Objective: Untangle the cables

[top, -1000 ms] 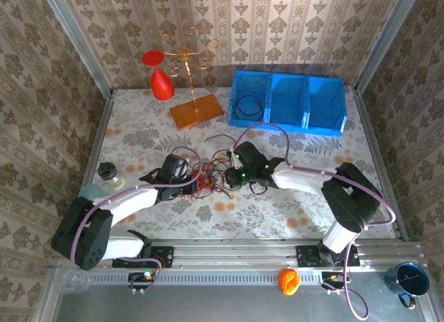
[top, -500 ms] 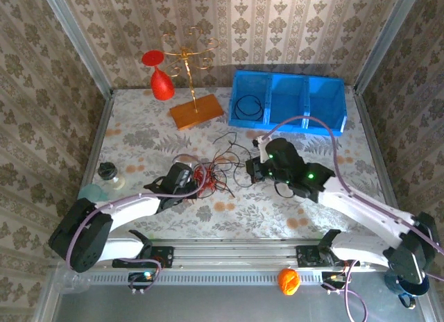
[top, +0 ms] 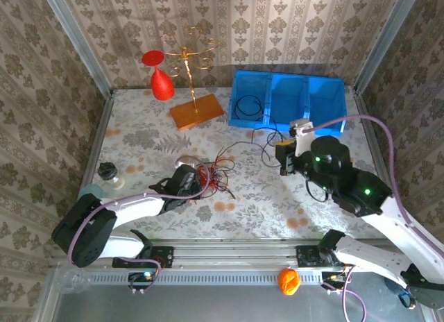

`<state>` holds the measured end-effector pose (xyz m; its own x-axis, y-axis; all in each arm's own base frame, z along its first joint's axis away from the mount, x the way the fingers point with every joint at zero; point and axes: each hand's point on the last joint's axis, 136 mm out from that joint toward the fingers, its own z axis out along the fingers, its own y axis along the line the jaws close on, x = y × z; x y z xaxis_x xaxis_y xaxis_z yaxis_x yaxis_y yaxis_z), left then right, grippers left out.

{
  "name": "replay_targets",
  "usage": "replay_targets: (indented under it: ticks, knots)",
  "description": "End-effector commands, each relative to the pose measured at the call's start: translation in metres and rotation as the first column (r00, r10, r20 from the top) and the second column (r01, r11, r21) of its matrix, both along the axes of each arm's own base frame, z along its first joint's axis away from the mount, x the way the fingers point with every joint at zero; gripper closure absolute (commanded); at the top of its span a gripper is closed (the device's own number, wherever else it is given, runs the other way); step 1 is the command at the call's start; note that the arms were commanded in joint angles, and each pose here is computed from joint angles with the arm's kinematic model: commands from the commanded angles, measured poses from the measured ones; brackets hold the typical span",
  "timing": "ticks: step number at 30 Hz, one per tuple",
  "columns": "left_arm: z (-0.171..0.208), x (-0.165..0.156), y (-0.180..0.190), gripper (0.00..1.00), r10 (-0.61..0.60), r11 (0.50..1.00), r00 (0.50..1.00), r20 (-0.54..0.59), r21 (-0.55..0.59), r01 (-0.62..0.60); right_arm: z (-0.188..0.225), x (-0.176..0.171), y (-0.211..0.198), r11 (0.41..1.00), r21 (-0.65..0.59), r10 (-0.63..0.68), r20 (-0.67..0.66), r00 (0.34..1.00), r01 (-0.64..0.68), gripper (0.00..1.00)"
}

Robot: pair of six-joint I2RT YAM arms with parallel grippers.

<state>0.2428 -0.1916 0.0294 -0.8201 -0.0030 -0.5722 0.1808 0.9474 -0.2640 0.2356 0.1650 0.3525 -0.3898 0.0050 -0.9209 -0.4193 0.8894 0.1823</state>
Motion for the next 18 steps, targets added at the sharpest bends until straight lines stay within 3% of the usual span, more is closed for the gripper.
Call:
replay_targets:
  ticks: [1, 8, 15, 18]
  knots:
    - [-0.003, -0.001, -0.005, 1.00, -0.003, 1.000, 1.000, -0.018, 0.013, 0.003, 0.021, -0.004, -0.024, 0.996, -0.048, -0.065, 0.077, 0.995, 0.069, 1.00]
    - [-0.008, -0.001, -0.007, 1.00, -0.011, 1.000, 0.999, -0.033, 0.024, 0.012, 0.060, -0.013, -0.053, 0.988, -0.054, -0.135, 0.190, 0.972, 0.148, 1.00]
    - [-0.017, -0.002, -0.006, 1.00, -0.003, 0.999, 0.998, -0.056, 0.035, 0.005, 0.089, -0.022, -0.101, 0.944, 0.009, -0.317, 0.289, 0.903, 0.329, 1.00]
    - [-0.018, -0.002, -0.009, 1.00, -0.009, 0.999, 0.998, -0.063, 0.031, 0.011, 0.091, -0.026, -0.104, 0.945, 0.033, -0.321, 0.298, 0.899, 0.326, 1.00]
